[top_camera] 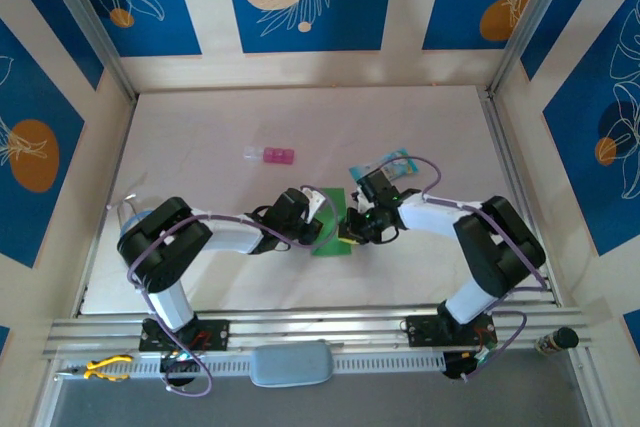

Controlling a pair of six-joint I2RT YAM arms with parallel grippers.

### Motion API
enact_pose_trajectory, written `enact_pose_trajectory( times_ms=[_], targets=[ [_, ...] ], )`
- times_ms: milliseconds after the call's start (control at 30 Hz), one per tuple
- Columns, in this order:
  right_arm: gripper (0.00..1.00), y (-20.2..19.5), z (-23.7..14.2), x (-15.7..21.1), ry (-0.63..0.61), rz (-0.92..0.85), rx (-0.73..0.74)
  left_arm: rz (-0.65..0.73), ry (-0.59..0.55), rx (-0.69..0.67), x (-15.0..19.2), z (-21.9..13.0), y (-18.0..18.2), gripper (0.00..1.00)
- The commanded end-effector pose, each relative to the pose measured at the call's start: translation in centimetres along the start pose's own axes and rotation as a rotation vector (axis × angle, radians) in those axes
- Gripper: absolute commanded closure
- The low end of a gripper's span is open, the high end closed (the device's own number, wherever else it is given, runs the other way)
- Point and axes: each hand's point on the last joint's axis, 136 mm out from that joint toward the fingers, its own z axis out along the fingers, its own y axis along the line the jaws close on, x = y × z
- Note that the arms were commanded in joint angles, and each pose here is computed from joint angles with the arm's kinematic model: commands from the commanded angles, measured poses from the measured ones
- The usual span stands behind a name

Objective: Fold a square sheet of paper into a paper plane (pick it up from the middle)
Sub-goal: Fold the triangle a second time at the center of the table.

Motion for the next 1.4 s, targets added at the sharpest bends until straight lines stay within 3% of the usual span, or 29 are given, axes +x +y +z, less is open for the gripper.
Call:
enact_pose_trajectory(
  times_ms=[0, 167, 533, 1367],
  targets=[
    [0.84, 1.5, -1.8, -0.5, -0.044, 0.035, -0.081, -0.045, 0.073, -0.015, 2.4, 0.1, 0.8, 0.98],
    [0.84, 2.1, -2.4, -0.6, -0.061, 0.083, -0.143, -0.064, 0.072, -0.002, 2.5, 0.0, 0.6, 0.98],
    [0.99, 3.2, -0.5, -0.8, -0.027, 0.162, -0.237, -0.120, 0.072, -0.015, 2.8, -0.3, 0.6, 0.98],
    [1.00, 4.6, 1.8, -2.0, -0.014, 0.170, -0.266, -0.101, 0.065, -0.007, 2.4, -0.2, 0.0, 0.98]
  ],
)
